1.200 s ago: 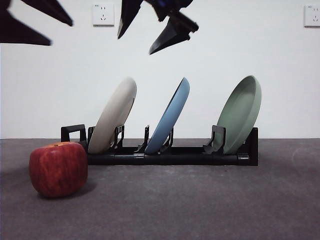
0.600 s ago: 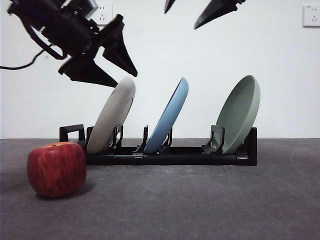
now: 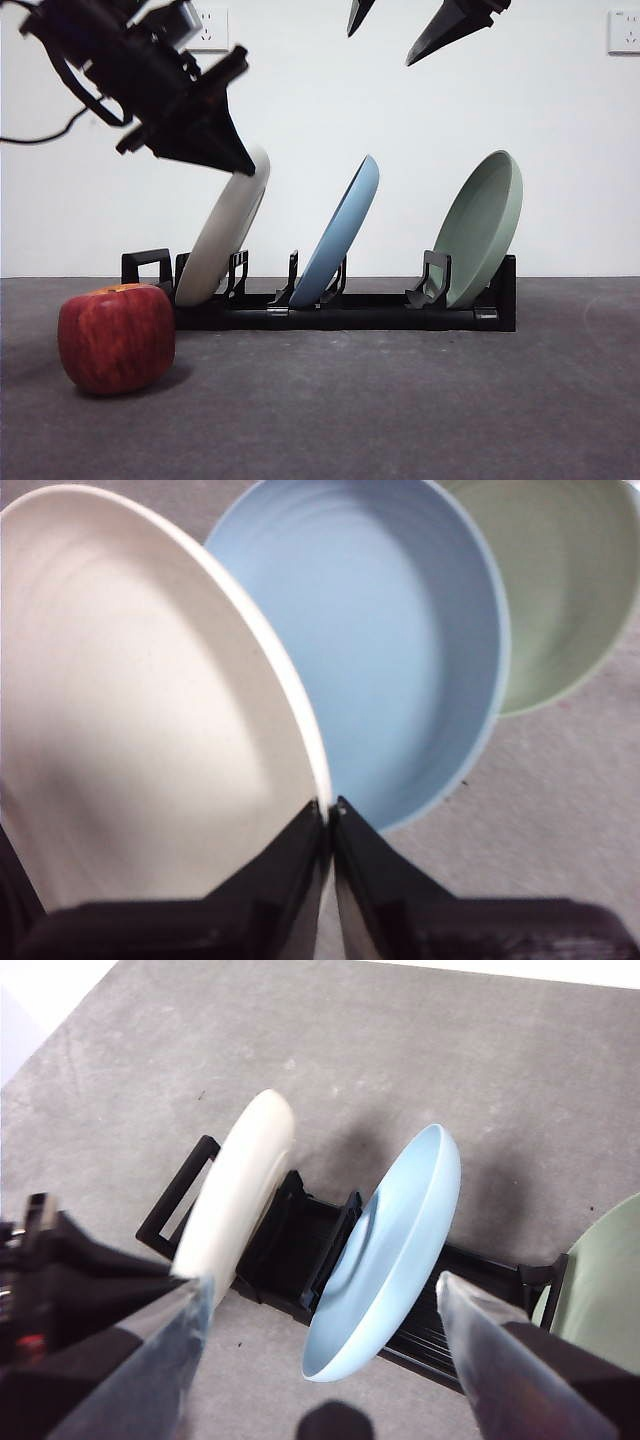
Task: Take the yellow plate from the plate rack,put the plate on the table,take the apple from the table,put the apple in the plate
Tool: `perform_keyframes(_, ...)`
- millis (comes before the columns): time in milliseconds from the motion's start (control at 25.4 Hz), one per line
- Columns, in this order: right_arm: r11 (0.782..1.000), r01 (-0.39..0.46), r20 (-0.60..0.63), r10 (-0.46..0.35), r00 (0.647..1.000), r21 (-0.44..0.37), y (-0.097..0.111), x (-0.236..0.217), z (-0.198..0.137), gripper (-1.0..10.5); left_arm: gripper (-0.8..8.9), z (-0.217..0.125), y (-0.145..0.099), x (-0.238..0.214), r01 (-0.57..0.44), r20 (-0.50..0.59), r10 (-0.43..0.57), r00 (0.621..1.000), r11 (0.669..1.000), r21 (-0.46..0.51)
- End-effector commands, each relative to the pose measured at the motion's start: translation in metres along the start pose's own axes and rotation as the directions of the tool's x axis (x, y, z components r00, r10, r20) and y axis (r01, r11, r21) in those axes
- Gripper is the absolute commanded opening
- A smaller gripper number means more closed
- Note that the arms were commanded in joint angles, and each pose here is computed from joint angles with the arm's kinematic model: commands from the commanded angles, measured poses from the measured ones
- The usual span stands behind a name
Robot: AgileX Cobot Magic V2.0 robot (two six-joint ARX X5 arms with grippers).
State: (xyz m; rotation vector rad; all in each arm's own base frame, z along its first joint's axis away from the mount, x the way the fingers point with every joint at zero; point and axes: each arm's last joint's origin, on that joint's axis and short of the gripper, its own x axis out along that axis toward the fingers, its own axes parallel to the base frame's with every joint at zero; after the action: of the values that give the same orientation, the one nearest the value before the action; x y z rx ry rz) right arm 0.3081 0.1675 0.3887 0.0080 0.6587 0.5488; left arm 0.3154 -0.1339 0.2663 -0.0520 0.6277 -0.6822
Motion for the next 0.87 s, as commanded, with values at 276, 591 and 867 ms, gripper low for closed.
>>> perform_keyframes(276, 0.997, 0.068, 0.087, -0.072, 0.994, 0.046, -0.029, -0.029, 0.010, 3.8, -0.09, 0.005, -0.075, -0.080, 0.126, -0.014, -0.125, 0.992, 0.983, 0.135)
perform_keyframes(591, 0.988, 0.138, 0.201, -0.150, 0.968, 0.074, -0.042, -0.104, 0.011, 3.7, -0.09, -0.033, -0.167, -0.058, 0.257, -0.206, -0.199, 0.958, 0.915, 0.311)
perform_keyframes(867, 0.988, 0.140, 0.212, -0.150, 0.966, 0.062, -0.033, -0.138, 0.002, 3.7, -0.09, -0.077, -0.201, -0.015, 0.264, -0.390, -0.097, 0.916, 0.877, 0.402)
